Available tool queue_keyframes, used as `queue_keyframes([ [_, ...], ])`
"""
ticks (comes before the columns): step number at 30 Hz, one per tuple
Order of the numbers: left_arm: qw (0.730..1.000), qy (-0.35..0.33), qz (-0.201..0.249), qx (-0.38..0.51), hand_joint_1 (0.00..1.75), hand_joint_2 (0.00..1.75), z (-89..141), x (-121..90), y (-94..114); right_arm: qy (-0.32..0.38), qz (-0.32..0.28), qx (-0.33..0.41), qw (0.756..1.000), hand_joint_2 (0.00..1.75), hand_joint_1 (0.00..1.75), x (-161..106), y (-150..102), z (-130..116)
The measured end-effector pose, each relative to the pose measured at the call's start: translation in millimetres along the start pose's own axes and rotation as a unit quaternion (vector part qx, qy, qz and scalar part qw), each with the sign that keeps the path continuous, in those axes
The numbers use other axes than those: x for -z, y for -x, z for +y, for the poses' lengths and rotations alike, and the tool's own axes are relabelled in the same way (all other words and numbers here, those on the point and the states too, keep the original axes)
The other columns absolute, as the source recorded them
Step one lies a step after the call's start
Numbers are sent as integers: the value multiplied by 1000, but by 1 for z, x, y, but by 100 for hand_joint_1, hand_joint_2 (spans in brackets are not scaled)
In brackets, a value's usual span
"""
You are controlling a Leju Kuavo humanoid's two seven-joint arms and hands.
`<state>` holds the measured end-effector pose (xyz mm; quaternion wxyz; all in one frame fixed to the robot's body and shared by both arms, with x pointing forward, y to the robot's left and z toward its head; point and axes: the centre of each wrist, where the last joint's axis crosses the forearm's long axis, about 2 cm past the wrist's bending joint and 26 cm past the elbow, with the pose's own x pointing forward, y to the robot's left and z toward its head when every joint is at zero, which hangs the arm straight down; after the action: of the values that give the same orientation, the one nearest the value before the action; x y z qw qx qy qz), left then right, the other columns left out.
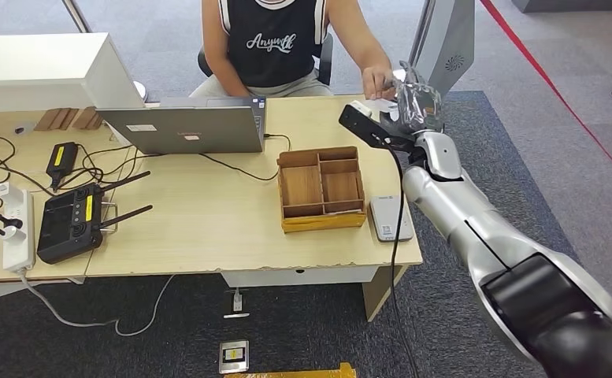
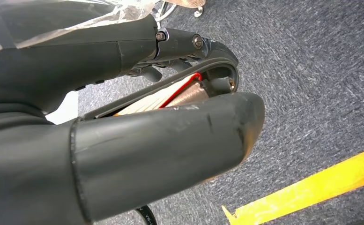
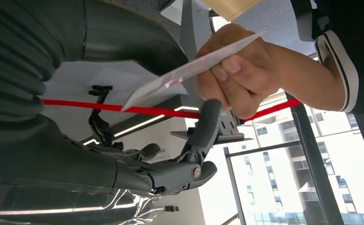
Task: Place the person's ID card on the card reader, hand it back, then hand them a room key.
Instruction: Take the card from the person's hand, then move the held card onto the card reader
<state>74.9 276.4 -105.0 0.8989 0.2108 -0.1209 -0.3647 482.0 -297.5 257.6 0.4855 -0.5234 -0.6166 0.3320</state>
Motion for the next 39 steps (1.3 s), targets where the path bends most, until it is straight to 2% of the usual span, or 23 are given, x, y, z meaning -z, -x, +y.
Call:
queue_keyframes([
  [33, 1000, 1, 5, -2, 0, 0, 0, 0, 0, -1, -8, 1, 1000, 175, 175, 0, -2, 1],
  [39, 1000, 1, 10, -4, 0, 0, -1, 0, 0, -20, -6, 1, 1000, 175, 175, -6, 2, 8],
])
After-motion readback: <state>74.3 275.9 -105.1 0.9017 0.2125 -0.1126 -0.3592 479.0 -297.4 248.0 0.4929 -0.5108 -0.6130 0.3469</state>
